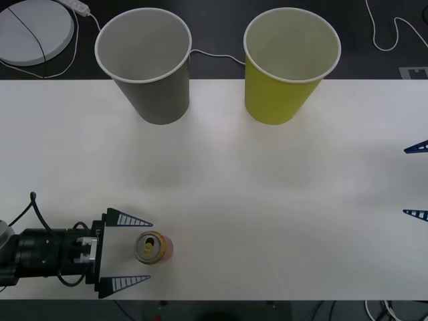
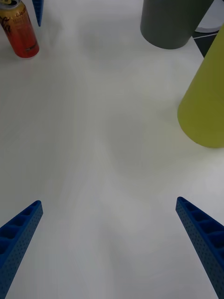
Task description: Put the can into the green bin and the plastic bottle into the gray bin
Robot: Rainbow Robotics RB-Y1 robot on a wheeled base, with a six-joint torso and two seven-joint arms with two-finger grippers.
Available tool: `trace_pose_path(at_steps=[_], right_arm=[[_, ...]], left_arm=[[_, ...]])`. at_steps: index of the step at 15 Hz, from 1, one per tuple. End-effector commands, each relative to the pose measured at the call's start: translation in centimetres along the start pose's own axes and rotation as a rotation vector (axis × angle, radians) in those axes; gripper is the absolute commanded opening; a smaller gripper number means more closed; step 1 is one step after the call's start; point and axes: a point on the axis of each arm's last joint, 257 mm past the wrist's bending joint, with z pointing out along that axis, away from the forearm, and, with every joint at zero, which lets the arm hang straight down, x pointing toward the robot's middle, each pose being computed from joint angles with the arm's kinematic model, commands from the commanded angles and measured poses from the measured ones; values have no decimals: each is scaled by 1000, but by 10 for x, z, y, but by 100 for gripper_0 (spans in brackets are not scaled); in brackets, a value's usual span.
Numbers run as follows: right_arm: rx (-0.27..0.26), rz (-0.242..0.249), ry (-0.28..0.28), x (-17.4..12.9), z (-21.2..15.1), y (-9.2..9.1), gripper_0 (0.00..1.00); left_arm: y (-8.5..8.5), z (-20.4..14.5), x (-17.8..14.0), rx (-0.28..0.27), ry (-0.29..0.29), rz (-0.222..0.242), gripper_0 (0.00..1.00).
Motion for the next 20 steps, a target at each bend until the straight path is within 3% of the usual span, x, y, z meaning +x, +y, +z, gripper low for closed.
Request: trace_pose_path(at_steps=[1, 10, 12, 20], right_arm=[[0, 0, 0, 0, 0, 0, 100], [0, 0, 0, 0, 0, 0, 100], [0, 0, 0, 0, 0, 0, 100], [0, 0, 0, 0, 0, 0, 100]], left_arm=[[4, 14, -3, -23, -15, -4, 100], [8, 35, -8, -45, -39, -17, 100], [7, 34, -8, -44, -40, -21, 0], [9, 34, -11, -48, -53, -38, 0]])
